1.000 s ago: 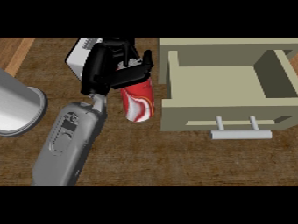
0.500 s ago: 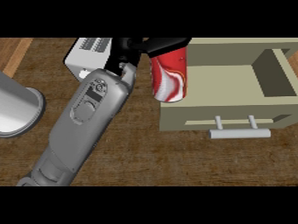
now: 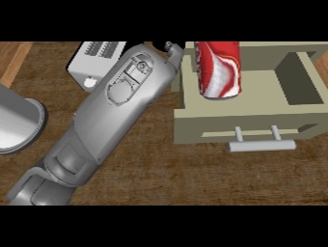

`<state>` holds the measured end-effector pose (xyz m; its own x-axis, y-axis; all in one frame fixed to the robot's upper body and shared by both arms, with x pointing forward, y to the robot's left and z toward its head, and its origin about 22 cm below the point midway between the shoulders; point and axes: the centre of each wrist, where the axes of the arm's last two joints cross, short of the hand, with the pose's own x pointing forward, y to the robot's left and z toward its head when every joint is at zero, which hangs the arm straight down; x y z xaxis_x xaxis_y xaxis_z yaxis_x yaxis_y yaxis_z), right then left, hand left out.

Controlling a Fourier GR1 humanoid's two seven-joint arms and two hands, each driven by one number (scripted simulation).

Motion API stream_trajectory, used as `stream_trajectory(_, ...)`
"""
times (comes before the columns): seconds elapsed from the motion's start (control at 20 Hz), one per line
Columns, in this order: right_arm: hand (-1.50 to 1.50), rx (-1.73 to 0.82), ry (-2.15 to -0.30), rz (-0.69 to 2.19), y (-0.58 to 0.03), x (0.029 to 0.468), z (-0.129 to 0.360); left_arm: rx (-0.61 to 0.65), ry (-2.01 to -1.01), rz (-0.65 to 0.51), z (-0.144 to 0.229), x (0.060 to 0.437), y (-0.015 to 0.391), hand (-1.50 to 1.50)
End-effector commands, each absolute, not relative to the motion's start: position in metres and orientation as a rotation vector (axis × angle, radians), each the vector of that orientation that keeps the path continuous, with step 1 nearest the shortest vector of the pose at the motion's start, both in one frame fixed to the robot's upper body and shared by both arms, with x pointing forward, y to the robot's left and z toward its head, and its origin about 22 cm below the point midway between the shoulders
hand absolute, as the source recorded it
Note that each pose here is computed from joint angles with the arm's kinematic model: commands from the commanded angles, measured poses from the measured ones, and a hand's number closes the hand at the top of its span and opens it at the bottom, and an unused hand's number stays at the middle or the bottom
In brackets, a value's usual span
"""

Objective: Pick up the can, place it into the drawer and close the drawer

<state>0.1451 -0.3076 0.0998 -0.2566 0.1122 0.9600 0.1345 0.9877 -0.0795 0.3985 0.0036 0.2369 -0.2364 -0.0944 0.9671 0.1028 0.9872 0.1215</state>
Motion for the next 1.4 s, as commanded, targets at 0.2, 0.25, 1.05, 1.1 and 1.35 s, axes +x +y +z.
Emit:
stream_trajectory(0.2,-1.5,-0.159,-1.833,-0.004,-0.308,0.156,0.099,0.027,-1.771,-0.199,0.244,0.408,-0.019,1.5)
stream_trajectory(0.25,-1.5,-0.168,-1.854,-0.017,-0.307,0.155,0.107,0.029,-1.781,-0.214,0.236,0.423,-0.005,1.5)
stream_trajectory(1.05,-1.5,-0.171,-1.839,-0.009,-0.304,0.168,0.101,0.142,-1.765,-0.255,0.207,0.427,-0.015,1.5)
stream_trajectory(1.1,-1.5,-0.164,-1.841,-0.002,-0.296,0.169,0.107,0.15,-1.767,-0.253,0.21,0.432,-0.013,1.5)
stream_trajectory(1.35,-1.5,-0.15,-1.859,0.013,-0.296,0.176,0.1,0.194,-1.793,-0.264,0.216,0.43,-0.018,1.5)
